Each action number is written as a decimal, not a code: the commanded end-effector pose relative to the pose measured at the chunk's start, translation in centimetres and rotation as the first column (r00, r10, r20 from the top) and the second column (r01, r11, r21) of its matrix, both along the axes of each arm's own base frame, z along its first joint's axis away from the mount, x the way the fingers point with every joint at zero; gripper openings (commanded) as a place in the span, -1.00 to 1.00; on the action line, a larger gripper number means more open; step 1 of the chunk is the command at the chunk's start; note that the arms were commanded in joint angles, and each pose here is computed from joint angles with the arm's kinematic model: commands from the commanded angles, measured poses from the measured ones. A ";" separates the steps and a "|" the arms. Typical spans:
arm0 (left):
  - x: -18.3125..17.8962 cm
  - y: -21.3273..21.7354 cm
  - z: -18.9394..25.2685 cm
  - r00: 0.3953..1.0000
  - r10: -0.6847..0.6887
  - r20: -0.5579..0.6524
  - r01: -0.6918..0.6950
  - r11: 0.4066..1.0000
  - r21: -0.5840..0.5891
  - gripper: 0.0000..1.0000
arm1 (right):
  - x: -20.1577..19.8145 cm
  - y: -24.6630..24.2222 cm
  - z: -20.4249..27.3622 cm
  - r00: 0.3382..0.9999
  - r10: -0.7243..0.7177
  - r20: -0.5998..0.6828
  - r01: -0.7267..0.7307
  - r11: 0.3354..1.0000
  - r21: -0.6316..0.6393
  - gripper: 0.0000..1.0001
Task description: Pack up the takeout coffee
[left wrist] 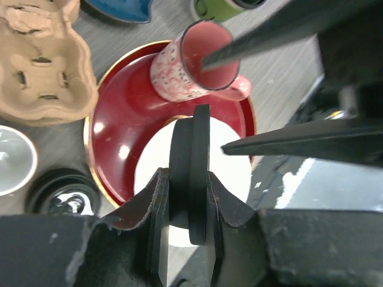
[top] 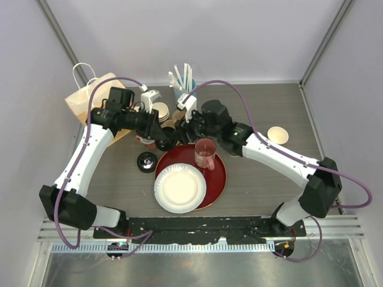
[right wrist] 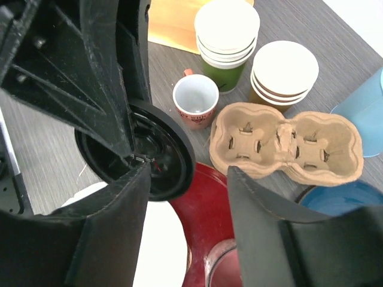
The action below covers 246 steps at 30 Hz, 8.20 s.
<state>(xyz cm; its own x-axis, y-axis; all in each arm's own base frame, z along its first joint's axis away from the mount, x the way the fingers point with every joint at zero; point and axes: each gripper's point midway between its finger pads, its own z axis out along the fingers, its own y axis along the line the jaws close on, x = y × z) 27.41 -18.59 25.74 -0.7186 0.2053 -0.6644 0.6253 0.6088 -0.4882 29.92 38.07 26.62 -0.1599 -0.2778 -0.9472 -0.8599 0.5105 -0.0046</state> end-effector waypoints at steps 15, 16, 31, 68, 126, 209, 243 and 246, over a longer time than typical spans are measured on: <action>-0.5 2.8 6.3 0.401 -0.811 0.427 0.086 0.497 0.863 -1.00 | -3.0 -11.0 8.5 1.000 0.021 -0.006 -0.020 0.986 0.164 0.52; -1.0 1.9 6.2 0.305 -0.853 0.423 0.081 0.466 0.881 -1.00 | -3.6 -11.1 8.8 0.998 0.058 -0.002 -0.057 0.983 0.172 0.53; -13.2 -6.0 2.3 -0.847 -0.520 0.115 -0.226 0.547 0.806 -1.00 | -10.4 -10.3 9.8 0.901 0.420 0.111 -0.432 0.891 0.138 0.50; -19.2 -5.7 1.0 -0.964 -0.262 -0.038 -0.195 0.610 0.768 -1.00 | -16.2 -0.5 3.5 0.499 0.858 0.122 -0.800 0.510 -0.315 0.15; -10.5 -1.3 -1.1 -0.648 -0.745 0.158 -0.338 0.467 0.817 0.61 | -0.8 -8.4 4.9 0.989 0.106 0.108 -0.081 0.974 -0.213 -0.98; 3.7 0.1 -2.3 0.938 -0.216 0.270 0.038 0.841 0.540 0.74 | 6.3 -46.1 -11.0 0.201 -0.975 -0.098 0.853 0.223 -0.471 -0.98; 3.4 0.3 -2.1 0.934 -0.233 0.271 0.050 0.835 0.547 0.74 | 6.3 -46.9 -11.0 0.192 -0.974 -0.115 0.858 0.224 -0.463 -0.98; 3.5 0.2 -2.1 0.933 -0.237 0.272 0.052 0.834 0.549 0.74 | 6.2 -47.0 -11.3 0.191 -0.973 -0.127 0.856 0.228 -0.464 -0.98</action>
<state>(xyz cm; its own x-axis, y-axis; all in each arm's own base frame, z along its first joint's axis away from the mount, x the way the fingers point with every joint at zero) 30.54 -18.03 21.93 -0.4637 0.6906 -0.5550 0.7865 0.6093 0.1011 35.67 -8.03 13.38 -0.7671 0.1039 -0.6331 0.2365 0.9631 -0.1286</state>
